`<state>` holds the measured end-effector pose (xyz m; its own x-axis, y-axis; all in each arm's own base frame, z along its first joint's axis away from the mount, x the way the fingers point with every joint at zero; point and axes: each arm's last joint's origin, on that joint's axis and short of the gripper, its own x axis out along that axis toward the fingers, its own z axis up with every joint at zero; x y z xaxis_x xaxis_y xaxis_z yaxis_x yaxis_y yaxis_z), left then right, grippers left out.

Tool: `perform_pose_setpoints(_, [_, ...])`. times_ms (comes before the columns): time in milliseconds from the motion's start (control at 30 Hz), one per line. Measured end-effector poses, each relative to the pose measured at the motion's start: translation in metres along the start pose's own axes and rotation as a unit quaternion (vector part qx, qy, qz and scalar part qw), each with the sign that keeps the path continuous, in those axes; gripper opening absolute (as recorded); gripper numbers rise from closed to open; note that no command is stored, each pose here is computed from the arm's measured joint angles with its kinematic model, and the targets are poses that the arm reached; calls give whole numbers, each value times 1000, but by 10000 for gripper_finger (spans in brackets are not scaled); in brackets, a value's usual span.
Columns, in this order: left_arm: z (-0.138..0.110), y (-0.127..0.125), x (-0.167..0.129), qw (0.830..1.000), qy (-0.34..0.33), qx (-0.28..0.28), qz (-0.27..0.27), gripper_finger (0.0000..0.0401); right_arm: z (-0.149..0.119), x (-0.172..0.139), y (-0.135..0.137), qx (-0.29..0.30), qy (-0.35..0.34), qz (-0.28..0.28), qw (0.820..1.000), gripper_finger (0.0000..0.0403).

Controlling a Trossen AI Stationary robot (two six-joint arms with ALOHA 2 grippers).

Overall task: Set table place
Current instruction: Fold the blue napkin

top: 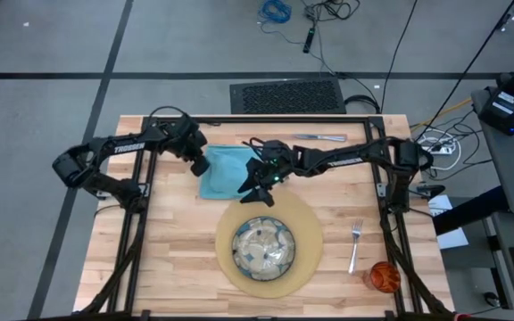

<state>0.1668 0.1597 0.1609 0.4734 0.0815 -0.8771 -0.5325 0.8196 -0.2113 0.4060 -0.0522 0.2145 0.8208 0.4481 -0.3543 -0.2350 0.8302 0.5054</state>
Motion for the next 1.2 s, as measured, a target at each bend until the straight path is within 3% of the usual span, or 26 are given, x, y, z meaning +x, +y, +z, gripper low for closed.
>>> perform_pose_setpoints(200, [-4, 3, 2, 999, 12, 22, 46, 246, 0, 2, 3, -3, 4, 10, 1000, 219])
perform_pose_setpoints(633, [-1, -10, 14, 998, -3, 61, 30, 246, 0, 1, 3, 1, 1, 10, 1000, 219])
perform_pose_setpoints(767, [5, -20, 17, 995, -24, 68, 76, 246, 1, 1, 4, 0, 0, 12, 1000, 219])
perform_pose_setpoints(867, [7, -29, 19, 985, -31, 99, 135, 246, 1, 1, 4, 3, 1, 15, 1000, 219])
perform_pose_setpoints(1000, [8, -38, 20, 976, -34, 137, 164, 244, 0, 2, 5, 3, 5, 25, 1000, 219])
perform_pose_setpoints(1100, [9, -39, 24, 969, -33, 153, 189, 215, 0, 2, 6, 2, 6, 26, 1000, 219])
perform_pose_setpoints(1200, [7, -36, 31, 971, -15, 159, 180, 147, 0, 3, 7, 2, 6, 27, 1000, 219])
